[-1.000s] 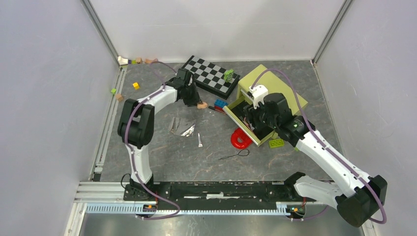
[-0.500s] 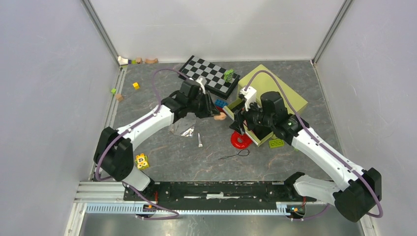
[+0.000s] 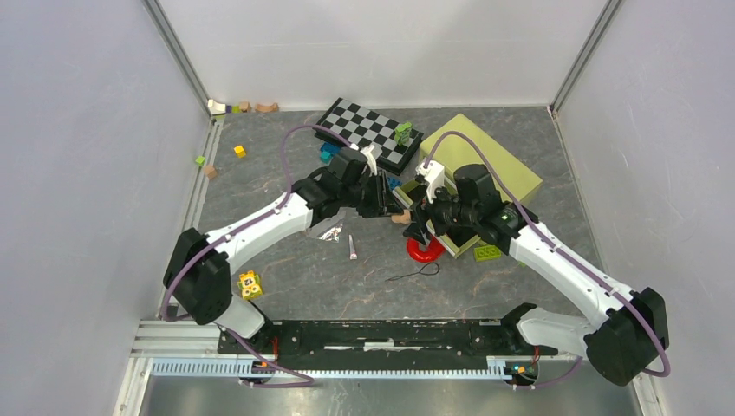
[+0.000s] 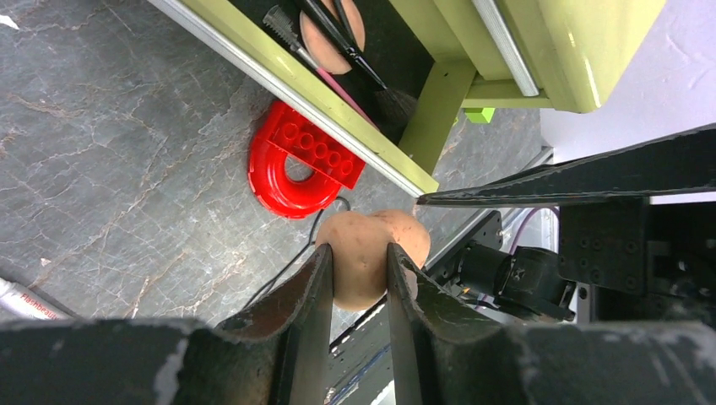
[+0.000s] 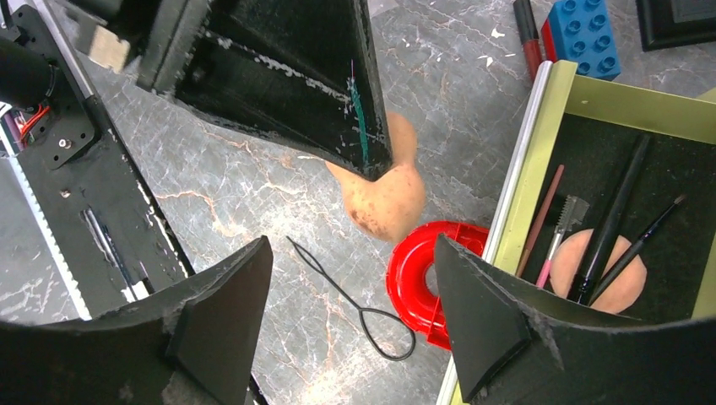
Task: Organize the makeup
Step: Place the makeup tool in the drawer.
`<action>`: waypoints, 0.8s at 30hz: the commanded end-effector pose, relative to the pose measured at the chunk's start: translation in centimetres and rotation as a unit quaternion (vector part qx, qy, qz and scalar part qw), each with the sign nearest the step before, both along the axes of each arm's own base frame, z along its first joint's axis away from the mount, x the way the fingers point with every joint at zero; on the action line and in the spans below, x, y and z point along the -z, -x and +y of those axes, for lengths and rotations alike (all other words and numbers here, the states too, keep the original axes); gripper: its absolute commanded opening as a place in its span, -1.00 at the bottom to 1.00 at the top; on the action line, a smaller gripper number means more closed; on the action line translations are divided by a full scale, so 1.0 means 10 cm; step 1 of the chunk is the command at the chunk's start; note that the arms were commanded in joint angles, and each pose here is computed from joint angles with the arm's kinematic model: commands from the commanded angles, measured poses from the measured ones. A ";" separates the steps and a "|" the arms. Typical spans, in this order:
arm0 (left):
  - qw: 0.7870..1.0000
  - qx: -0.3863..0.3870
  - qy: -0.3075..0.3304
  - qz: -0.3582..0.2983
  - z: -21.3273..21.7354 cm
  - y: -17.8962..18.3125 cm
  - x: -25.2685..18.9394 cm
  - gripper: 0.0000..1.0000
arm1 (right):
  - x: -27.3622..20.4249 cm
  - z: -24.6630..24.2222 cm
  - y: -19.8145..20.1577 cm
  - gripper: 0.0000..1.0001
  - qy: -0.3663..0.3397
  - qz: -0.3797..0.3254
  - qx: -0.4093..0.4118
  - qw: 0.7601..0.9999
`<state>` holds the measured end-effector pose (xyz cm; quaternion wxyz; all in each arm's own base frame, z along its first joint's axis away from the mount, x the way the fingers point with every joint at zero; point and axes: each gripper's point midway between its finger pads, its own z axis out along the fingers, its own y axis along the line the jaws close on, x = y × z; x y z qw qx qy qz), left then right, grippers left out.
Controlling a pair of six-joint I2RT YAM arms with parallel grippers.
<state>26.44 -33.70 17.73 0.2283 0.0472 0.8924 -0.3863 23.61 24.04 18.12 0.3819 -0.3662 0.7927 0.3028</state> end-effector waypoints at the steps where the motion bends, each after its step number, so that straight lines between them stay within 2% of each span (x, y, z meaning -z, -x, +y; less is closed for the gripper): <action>1: 0.998 0.002 0.052 -0.018 -0.08 0.03 -0.39 -0.29 | -0.13 0.04 -0.02 0.49 -0.012 -0.025 -0.013 1.000; 9: 0.997 0.025 0.069 -0.005 -0.18 0.12 -0.42 -0.29 | -0.10 0.10 -0.07 0.31 -0.008 -0.014 -0.018 1.000; 18: 0.997 0.031 0.069 0.002 -0.19 0.16 -0.40 -0.28 | -0.22 0.16 -0.11 -0.13 -0.026 -0.023 -0.020 0.999; 24: 0.997 0.037 0.065 0.008 -0.20 0.18 -0.36 -0.14 | -0.27 0.17 -0.12 -0.43 -0.031 -0.028 -0.018 0.999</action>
